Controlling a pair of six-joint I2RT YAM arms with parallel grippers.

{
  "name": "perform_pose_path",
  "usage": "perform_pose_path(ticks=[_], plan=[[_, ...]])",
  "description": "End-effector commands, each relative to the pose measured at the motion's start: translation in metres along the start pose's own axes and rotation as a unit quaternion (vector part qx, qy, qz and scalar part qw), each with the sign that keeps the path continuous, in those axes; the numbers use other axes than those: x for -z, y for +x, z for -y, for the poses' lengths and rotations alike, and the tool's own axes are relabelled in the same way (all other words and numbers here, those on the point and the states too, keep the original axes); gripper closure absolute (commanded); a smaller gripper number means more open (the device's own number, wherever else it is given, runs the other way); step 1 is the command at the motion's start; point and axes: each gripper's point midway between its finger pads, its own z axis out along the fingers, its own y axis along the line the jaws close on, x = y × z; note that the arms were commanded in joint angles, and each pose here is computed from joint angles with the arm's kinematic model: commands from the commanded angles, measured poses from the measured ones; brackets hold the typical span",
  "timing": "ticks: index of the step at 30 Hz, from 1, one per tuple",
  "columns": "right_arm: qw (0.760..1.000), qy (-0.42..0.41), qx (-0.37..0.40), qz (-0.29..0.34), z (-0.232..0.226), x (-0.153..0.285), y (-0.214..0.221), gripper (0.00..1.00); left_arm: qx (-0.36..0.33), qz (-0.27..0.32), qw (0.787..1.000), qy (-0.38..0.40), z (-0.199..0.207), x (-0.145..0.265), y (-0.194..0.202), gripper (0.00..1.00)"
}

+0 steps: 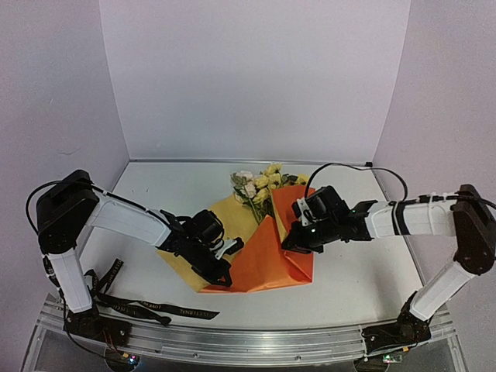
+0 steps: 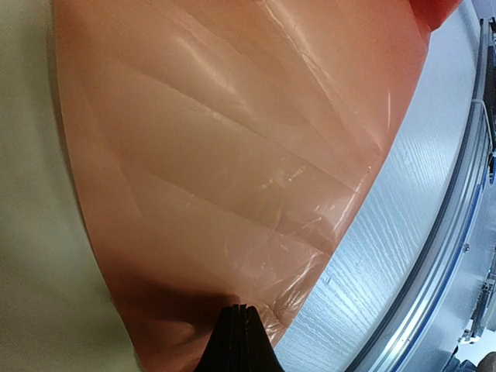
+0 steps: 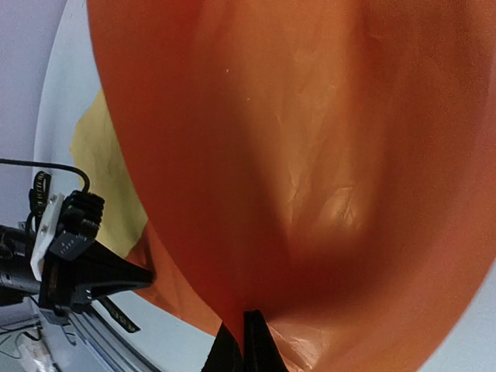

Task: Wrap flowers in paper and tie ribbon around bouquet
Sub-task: Fold the one-fourth-folded wrapping paper at the center of the board.

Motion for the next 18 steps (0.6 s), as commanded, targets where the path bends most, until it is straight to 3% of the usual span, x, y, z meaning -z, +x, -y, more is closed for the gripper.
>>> perform_pose_path(ticks=[1, 18], plan=[[0.993, -0.110, -0.046, 0.009, -0.050, -0.022, -0.024, 1.00, 0.002, 0.013, 1.000, -0.011, -0.005, -0.004, -0.004, 1.00], [0.992, -0.098, -0.046, -0.062, -0.032, -0.056, 0.018, 1.00, 0.005, 0.043, 0.999, -0.017, -0.004, 0.015, -0.028, 0.98]])
